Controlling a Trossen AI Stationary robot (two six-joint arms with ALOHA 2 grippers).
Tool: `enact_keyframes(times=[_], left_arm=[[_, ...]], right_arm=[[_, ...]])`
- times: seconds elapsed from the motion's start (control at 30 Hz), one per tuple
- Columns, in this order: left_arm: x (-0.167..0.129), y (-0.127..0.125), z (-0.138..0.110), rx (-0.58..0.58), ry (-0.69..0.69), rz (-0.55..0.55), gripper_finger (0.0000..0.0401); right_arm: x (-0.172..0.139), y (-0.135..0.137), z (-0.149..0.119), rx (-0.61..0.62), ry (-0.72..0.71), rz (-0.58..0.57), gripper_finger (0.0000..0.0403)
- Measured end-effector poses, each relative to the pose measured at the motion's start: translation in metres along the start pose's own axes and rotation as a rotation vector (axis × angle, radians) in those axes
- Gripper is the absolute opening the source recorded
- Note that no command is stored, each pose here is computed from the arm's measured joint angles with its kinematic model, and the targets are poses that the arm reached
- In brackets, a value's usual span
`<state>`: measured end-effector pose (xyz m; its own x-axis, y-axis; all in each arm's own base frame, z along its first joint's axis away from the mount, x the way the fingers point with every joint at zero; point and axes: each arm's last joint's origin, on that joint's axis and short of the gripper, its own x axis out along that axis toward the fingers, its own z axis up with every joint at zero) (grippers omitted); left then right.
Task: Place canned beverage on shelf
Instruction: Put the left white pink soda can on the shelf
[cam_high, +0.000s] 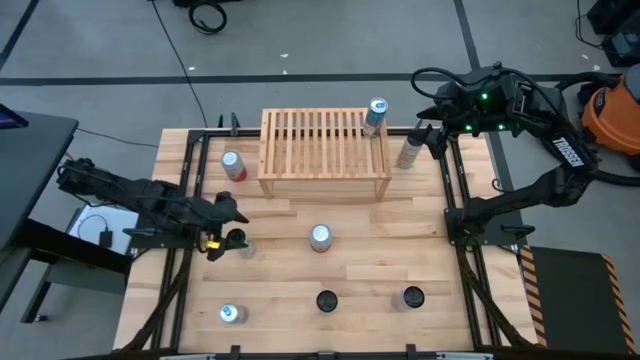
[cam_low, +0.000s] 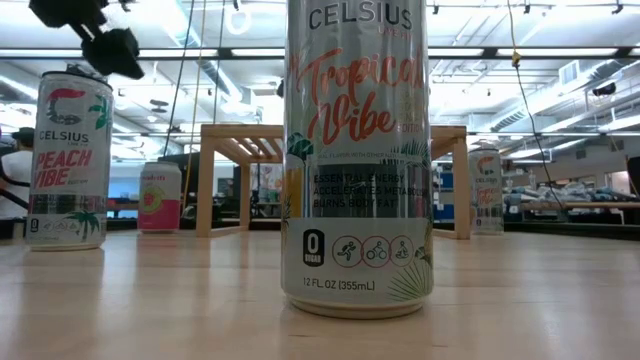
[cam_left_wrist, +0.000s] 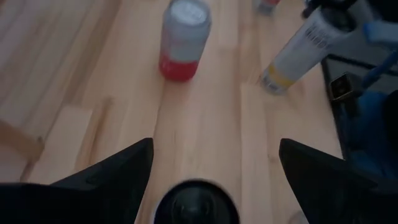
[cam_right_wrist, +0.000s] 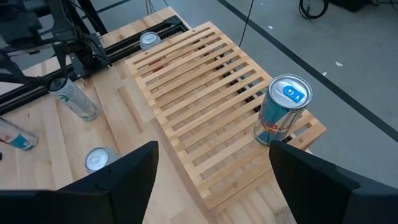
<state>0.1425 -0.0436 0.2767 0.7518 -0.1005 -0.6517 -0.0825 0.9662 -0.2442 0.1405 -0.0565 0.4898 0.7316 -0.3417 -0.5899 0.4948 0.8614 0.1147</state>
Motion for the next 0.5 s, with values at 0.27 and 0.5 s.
enact_keyframes(times=[0.27, 0.5], left_arm=[[0.0029, 0.0012, -0.0032, 0.002, 0.073, 0.037, 0.0355], [0.0037, 0.0034, -0.0079, 0.011, 0.128, 0.064, 0.0355]], right_arm=[[-0.0001, 0.0000, -0.0001, 0.000, 0.000, 0.000, 0.0316], [-0.0002, 0.0000, -0.0001, -0.001, 0.000, 0.001, 0.0316]])
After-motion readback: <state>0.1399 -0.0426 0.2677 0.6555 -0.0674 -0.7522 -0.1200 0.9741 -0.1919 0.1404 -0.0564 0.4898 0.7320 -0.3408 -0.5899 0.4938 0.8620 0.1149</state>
